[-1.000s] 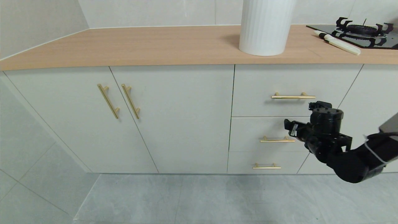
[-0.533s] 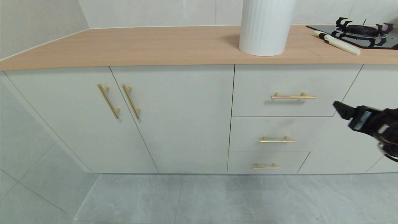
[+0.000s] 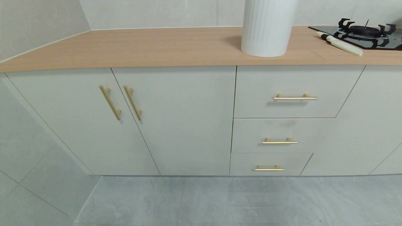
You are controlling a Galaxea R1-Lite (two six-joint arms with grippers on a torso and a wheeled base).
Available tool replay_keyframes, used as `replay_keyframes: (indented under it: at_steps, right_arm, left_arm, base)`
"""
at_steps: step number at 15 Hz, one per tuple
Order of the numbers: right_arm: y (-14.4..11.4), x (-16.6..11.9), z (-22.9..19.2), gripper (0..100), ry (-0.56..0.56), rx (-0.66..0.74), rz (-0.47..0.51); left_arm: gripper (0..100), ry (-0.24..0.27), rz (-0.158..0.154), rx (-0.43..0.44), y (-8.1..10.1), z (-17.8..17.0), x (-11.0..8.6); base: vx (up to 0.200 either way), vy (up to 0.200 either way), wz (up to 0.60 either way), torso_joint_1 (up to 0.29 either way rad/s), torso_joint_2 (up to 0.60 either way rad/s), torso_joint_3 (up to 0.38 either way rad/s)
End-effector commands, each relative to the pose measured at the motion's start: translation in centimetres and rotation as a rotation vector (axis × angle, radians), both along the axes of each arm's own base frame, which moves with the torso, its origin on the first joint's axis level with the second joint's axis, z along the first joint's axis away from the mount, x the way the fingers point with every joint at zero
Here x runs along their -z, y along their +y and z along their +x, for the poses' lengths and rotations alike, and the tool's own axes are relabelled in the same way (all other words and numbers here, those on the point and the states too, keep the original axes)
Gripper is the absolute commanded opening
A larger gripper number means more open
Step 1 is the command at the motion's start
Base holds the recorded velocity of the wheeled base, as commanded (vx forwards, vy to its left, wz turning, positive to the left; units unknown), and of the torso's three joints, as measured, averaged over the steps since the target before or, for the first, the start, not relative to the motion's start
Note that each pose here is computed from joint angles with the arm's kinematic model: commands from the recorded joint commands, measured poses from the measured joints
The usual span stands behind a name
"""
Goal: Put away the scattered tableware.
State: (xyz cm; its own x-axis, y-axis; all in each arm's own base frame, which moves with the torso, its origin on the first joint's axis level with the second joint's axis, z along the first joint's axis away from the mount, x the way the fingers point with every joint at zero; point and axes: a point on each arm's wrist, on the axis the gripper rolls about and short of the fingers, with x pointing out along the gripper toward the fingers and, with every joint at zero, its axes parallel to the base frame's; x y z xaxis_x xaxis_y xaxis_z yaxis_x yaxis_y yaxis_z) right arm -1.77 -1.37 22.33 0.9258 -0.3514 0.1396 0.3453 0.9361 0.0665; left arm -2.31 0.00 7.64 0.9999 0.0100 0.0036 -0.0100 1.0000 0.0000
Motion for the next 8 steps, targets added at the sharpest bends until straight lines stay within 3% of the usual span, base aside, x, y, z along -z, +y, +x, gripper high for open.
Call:
replay_keyframes:
  at_steps: [1,2,5,8]
  right_arm:
    - [0.0,3.1,-6.0,100,-0.136,0.143,-0.04]
    - [0.3,3.9,-7.0,100,-0.176,0.17,-0.044]
    - [0.3,6.8,-4.6,100,-0.118,0.174,0.035]
    - [0.5,11.9,-1.4,100,-0.016,0.028,0.02]
  left_arm:
    - [100,0.001,0.0,-0.001,0.0,0.0,0.0]
    - [100,0.001,0.0,-0.001,0.0,0.0,0.0]
    - [100,0.001,0.0,-0.001,0.0,0.0,0.0]
    - [100,0.001,0.0,-0.001,0.0,0.0,0.0]
  base:
    - [0.0,0.0,0.0,0.0,0.0,0.0]
    - [0.0,0.0,0.0,0.0,0.0,0.0]
    - [0.0,0.0,0.0,0.0,0.0,0.0]
    - [0.0,0.0,0.0,0.0,0.0,0.0]
